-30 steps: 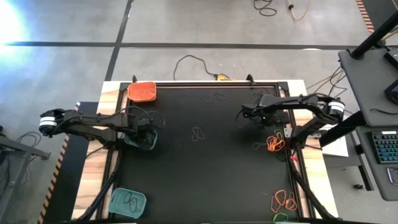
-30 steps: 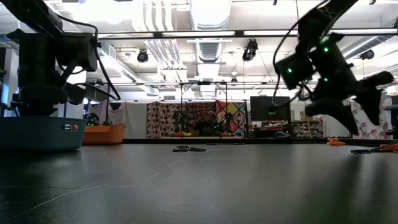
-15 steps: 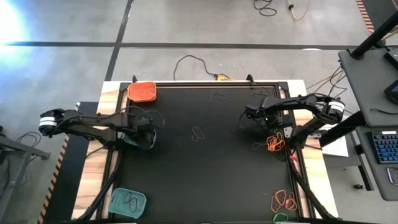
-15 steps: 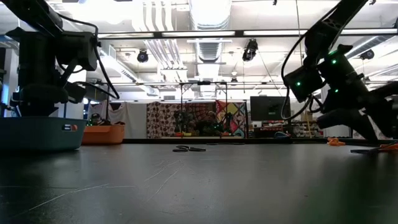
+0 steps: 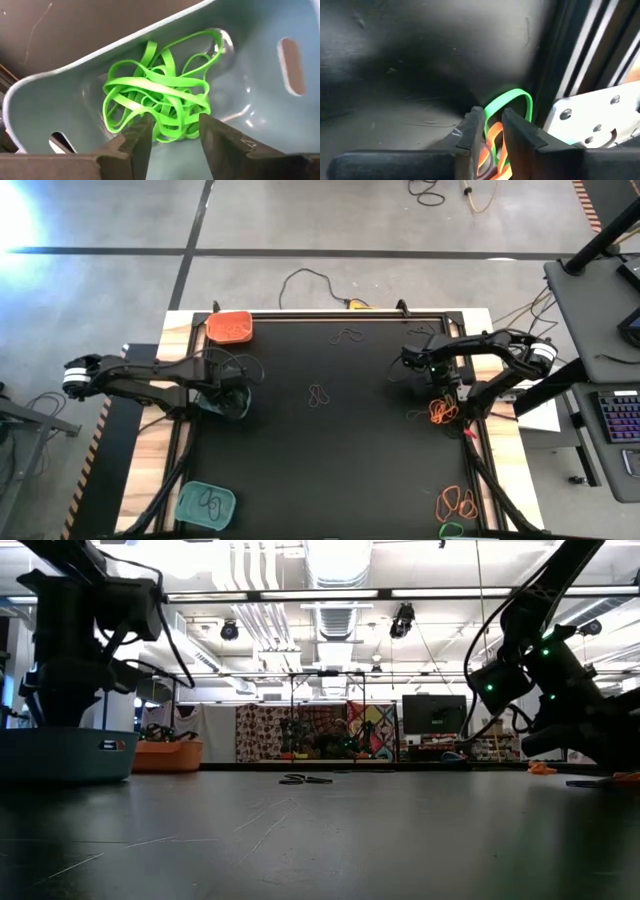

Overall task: Sort rubber bands into baskets
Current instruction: Put the green rubber band into the blue bin, then put the purple rubber band into the green bin

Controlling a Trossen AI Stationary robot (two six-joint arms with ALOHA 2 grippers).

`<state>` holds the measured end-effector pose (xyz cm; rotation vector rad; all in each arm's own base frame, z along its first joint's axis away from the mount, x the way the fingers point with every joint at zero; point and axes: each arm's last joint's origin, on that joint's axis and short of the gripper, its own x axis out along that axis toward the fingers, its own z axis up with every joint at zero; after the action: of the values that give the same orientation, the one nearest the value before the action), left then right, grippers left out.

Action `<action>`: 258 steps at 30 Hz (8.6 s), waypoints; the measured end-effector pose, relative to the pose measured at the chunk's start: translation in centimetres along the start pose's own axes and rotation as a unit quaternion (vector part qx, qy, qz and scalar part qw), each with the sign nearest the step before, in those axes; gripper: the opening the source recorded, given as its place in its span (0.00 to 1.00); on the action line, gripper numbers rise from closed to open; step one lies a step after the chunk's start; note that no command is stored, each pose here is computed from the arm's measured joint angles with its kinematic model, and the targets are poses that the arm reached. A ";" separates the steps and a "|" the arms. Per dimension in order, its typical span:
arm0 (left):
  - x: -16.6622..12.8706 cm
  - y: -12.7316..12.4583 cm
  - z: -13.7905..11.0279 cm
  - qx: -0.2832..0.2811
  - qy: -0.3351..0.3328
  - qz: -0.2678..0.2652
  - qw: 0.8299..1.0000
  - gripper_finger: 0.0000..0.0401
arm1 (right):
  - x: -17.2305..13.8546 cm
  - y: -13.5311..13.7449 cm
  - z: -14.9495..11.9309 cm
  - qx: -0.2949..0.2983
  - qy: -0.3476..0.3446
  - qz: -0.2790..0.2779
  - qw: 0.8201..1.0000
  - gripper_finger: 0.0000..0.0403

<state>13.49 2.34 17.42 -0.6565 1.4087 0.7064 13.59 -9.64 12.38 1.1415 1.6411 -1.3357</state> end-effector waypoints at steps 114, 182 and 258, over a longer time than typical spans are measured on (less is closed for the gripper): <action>-2.1 -5.9 11.2 0.101 -0.254 -0.017 0.962 0.43 | -31.4 17.3 -5.6 -0.386 -0.441 0.143 0.798 0.48; -6.2 -3.7 3.8 -0.018 -0.102 -0.094 0.990 0.00 | -33.7 9.6 -6.0 -0.426 -0.516 0.055 0.741 0.48; 4.9 -12.1 15.2 0.087 -0.229 -0.191 0.951 0.53 | -4.4 6.6 -14.0 -0.015 -0.120 0.170 0.978 0.48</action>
<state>32.64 6.58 13.30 -0.5594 0.8678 0.3863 21.32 3.72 17.00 1.1346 1.2255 -1.1720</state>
